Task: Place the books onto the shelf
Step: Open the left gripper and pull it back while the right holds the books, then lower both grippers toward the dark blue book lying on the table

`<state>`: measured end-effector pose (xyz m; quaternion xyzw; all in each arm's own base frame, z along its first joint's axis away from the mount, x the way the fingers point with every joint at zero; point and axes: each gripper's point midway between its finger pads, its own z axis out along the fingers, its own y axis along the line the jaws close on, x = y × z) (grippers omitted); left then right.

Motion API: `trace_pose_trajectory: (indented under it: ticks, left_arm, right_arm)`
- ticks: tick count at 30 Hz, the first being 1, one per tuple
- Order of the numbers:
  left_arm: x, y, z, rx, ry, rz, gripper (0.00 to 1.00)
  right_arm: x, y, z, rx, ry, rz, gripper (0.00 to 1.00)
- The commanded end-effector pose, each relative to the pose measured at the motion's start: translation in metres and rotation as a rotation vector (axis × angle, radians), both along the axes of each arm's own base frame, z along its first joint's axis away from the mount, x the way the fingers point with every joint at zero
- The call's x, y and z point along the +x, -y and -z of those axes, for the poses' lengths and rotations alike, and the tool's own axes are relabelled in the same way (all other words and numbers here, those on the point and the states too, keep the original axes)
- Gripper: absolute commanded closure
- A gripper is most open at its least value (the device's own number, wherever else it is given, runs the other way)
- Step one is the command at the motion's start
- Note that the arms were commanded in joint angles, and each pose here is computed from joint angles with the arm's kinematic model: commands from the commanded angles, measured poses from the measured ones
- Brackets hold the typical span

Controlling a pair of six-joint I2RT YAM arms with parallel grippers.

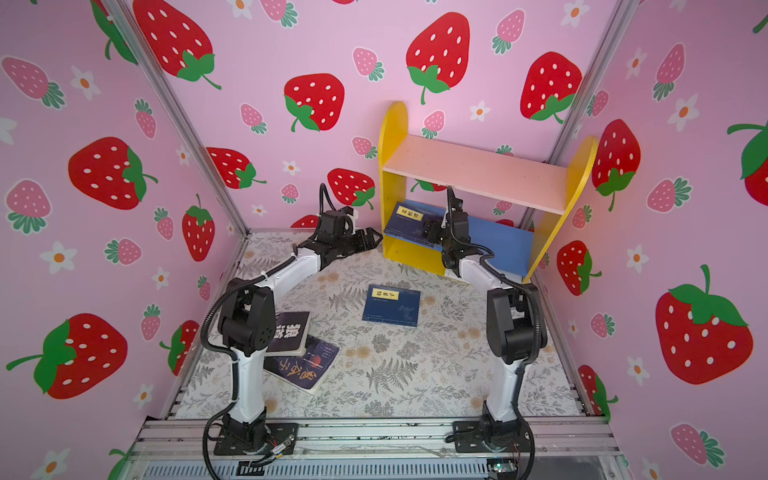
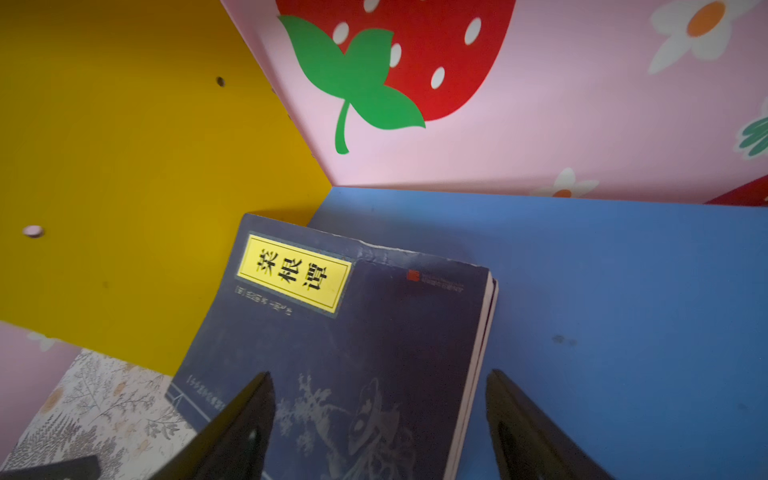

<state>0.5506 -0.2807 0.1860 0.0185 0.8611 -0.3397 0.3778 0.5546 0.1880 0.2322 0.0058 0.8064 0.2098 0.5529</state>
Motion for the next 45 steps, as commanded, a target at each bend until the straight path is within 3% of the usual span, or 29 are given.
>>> trace_pose_trajectory:
  ticks: [1, 12, 20, 27, 37, 45]
  left_arm:
    - [0.007, 0.003, 0.003, 0.031, 0.006, 0.024, 0.13]
    - [0.018, 0.015, 0.006, 0.072, 0.017, 0.010, 0.16]
    - [0.029, 0.020, 0.008, 0.069, 0.019, 0.008, 0.25]
    - [0.017, 0.030, 0.008, 0.077, 0.025, 0.076, 0.25]
    - [0.032, 0.025, 0.010, 0.145, 0.043, 0.000, 0.27]
    - [0.041, 0.028, 0.007, 0.141, 0.060, -0.016, 0.35]
  right_arm:
    - [-0.010, -0.004, 0.004, -0.022, 0.001, -0.061, 0.20]
    - [-0.004, -0.011, 0.027, 0.038, -0.060, -0.062, 0.26]
    - [-0.003, -0.012, 0.031, 0.043, -0.064, -0.065, 0.28]
    - [0.000, -0.014, 0.035, 0.047, -0.069, -0.066, 0.28]
    - [0.000, -0.017, 0.033, 0.060, -0.064, -0.079, 0.30]
    - [0.001, -0.021, 0.034, 0.073, -0.065, -0.095, 0.31]
